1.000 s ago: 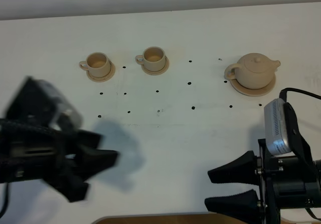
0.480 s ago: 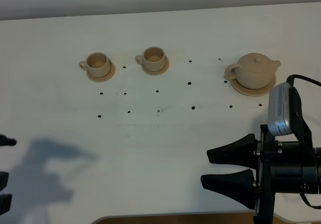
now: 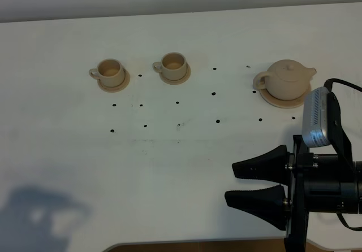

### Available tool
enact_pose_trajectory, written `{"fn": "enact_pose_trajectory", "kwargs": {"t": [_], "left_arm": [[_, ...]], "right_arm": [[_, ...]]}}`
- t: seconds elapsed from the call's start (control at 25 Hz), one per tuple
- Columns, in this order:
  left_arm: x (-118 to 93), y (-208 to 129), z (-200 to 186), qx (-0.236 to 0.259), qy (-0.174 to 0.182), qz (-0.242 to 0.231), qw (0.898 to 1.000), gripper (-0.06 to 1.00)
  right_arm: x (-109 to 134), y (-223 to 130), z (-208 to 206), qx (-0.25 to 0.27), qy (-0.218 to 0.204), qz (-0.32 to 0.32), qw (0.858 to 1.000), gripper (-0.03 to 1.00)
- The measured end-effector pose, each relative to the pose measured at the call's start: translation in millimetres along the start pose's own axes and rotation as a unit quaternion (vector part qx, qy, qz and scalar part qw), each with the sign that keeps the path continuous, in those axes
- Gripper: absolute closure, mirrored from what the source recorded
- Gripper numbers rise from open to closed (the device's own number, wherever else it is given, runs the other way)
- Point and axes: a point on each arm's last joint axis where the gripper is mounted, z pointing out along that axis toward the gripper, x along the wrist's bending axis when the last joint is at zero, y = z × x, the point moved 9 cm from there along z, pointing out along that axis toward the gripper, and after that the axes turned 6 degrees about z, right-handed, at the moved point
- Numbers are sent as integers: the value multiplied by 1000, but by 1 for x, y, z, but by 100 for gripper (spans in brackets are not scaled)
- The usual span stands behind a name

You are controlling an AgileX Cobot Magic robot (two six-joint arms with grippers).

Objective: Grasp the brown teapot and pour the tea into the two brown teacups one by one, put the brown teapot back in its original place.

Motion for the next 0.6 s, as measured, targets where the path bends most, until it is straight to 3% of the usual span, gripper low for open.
{"fn": "enact_pose_trajectory", "kwargs": {"t": [0.24, 0.6], "left_arm": [[2, -1, -11, -44, 3, -13, 999, 45], [23, -9, -26, -79, 105, -111, 985, 45]], "right_arm": [[0, 0, 0, 0, 0, 0, 1000, 49], [0, 0, 0, 0, 0, 2, 1000, 49]]}}
